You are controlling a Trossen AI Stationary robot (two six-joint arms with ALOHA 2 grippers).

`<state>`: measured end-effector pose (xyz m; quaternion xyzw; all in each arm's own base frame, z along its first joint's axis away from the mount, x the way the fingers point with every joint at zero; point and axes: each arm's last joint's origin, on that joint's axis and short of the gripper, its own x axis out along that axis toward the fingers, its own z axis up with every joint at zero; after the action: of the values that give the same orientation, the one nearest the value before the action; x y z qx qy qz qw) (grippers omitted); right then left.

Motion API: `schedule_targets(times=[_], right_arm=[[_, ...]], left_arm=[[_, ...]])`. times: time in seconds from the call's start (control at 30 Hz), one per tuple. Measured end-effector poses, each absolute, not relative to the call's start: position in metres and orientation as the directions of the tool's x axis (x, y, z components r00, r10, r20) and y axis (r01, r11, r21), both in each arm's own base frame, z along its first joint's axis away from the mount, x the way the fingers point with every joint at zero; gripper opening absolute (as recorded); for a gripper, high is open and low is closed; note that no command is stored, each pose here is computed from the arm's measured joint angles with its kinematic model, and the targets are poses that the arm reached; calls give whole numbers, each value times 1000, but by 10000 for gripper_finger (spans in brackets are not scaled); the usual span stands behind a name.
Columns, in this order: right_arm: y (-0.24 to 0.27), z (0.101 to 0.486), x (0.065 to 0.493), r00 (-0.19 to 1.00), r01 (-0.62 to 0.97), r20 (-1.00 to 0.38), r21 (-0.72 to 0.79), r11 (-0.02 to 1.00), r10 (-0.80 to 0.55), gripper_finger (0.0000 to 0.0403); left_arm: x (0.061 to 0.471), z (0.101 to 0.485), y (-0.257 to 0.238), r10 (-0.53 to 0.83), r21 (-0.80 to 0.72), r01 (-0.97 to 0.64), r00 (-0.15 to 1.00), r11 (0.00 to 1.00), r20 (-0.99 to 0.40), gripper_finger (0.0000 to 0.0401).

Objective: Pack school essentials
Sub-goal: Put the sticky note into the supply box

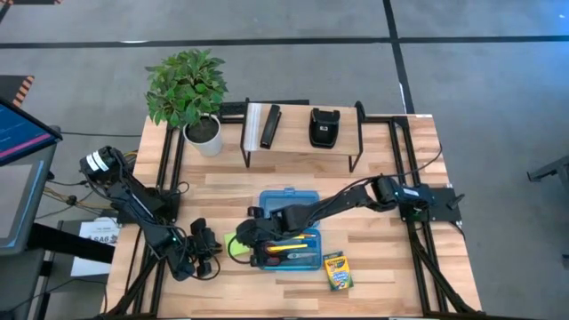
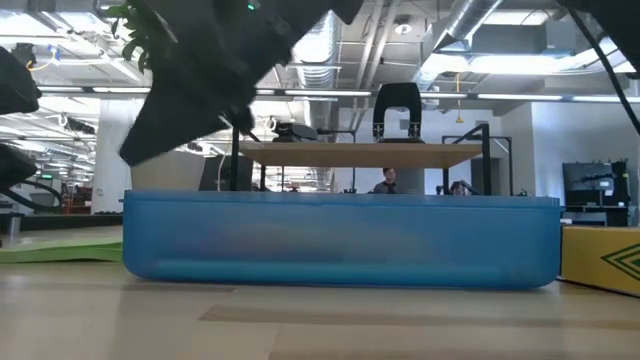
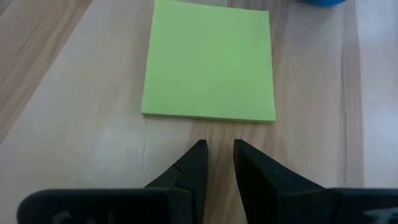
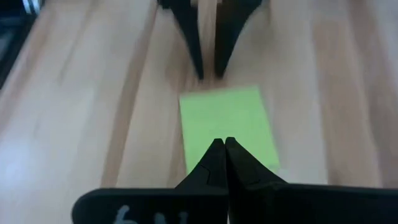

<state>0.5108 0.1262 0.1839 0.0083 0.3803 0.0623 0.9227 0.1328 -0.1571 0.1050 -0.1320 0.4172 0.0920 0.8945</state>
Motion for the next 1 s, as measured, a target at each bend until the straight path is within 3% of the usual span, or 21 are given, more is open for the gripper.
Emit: schedule_targets(times=[0.37, 0.73, 1.0], right_arm=[[126, 155, 528, 589, -93, -800, 75, 993, 116, 0], [116, 152, 527, 541, -44, -837, 78, 996, 90, 1], [109, 151, 525, 507, -7, -859, 81, 997, 73, 1]], left_arm=[[134, 105, -156, 52, -162, -277, 632, 947, -773, 74], [135, 105, -156, 55, -143, -259, 630, 955, -774, 170], [140, 104, -151, 86, -87, -238, 632, 967, -770, 183]])
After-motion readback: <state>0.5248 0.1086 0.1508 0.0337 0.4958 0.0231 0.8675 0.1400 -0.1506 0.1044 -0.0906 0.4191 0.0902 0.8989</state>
